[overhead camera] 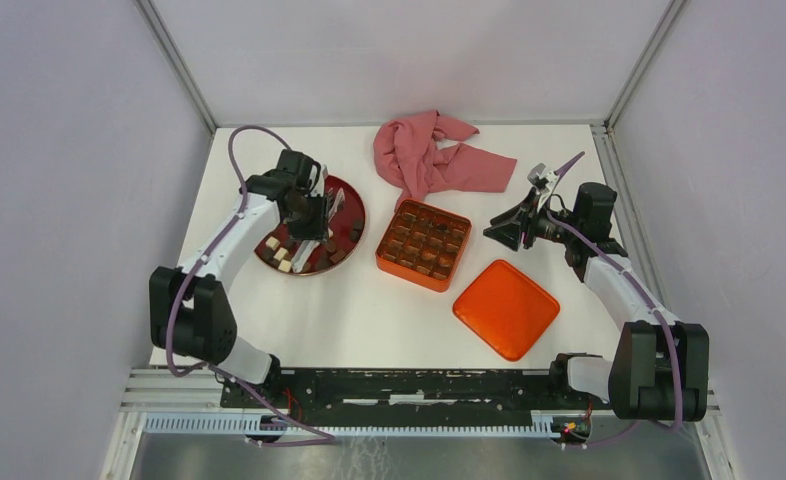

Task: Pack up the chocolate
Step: Pick up the fake chocolate from the plate, then place the fake chocolate in the packing box.

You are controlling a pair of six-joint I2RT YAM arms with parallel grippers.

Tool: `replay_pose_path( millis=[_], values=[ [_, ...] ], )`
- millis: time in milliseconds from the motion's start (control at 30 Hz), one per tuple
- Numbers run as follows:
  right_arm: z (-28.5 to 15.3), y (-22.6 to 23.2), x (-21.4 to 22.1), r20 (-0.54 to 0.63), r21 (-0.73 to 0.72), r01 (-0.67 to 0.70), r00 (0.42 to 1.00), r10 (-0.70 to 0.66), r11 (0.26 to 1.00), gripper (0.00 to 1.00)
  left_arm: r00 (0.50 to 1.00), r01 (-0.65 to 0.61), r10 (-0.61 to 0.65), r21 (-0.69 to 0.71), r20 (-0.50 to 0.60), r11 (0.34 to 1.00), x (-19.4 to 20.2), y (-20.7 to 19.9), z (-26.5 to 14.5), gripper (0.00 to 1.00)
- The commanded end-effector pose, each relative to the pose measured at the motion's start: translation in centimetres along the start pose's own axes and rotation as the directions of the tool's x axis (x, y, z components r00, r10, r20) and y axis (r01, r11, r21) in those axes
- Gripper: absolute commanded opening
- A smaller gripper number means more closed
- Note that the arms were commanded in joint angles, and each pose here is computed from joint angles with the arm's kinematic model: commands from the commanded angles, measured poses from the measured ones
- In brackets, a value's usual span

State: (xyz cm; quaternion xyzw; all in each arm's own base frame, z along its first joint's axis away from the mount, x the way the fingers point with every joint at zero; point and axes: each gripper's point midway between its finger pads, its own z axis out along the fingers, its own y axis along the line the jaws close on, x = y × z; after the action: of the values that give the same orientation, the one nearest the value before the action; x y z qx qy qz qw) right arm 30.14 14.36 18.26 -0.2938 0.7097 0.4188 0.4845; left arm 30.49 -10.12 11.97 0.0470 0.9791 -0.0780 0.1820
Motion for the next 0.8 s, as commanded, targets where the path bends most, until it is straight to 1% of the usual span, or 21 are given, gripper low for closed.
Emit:
replay_pose_path(
  millis=[0, 100, 167, 300, 467, 533, 600, 767],
  values=[
    [0.1, -0.2, -1.6, 0.020, 0.002, 0.061, 0.998, -0.061, 0.998, 0.49, 0.990, -0.036, 0.013, 0.158, 0.140, 0.987, -1.7, -2.7, -2.3, 0.02],
    [0.2, -0.3, -1.6, 0.020, 0.004, 0.061, 0.998, -0.061, 0.998, 0.48, 0.982, -0.058, 0.005, 0.279, 0.187, 0.959, -1.6, -5.0, -3.8, 0.02],
    [0.1, -0.3, -1.6, 0.020, 0.004, 0.061, 0.998, -0.061, 0.998, 0.48, 0.973, -0.076, -0.012, 0.366, 0.232, 0.928, -1.7, -6.7, -5.2, 0.02],
    [0.1, -0.3, -1.7, 0.019, 0.009, 0.066, 0.998, -0.066, 0.998, 0.48, 0.959, -0.109, -0.048, 0.520, 0.279, 0.847, -1.4, -10.3, -6.8, 0.02],
    [0.0, -0.4, -1.7, 0.018, 0.015, 0.072, 0.997, -0.072, 0.997, 0.49, 0.946, -0.155, -0.072, 0.636, 0.315, 0.756, -1.0, -15.0, -8.0, 0.02],
    [0.0, -0.4, -1.8, 0.019, 0.017, 0.074, 0.997, -0.075, 0.997, 0.48, 0.941, -0.174, -0.075, 0.661, 0.330, 0.730, -0.9, -17.0, -8.2, 0.02],
    [0.0, -0.4, -1.8, 0.019, 0.019, 0.078, 0.997, -0.078, 0.997, 0.49, 0.934, -0.196, -0.069, 0.665, 0.350, 0.720, -0.9, -18.7, -8.2, 0.02],
    [-0.1, -0.4, -1.9, 0.018, 0.020, 0.080, 0.997, -0.081, 0.997, 0.49, 0.928, -0.221, -0.034, 0.623, 0.371, 0.750, -0.7, -21.4, -6.8, 0.02]
  ],
)
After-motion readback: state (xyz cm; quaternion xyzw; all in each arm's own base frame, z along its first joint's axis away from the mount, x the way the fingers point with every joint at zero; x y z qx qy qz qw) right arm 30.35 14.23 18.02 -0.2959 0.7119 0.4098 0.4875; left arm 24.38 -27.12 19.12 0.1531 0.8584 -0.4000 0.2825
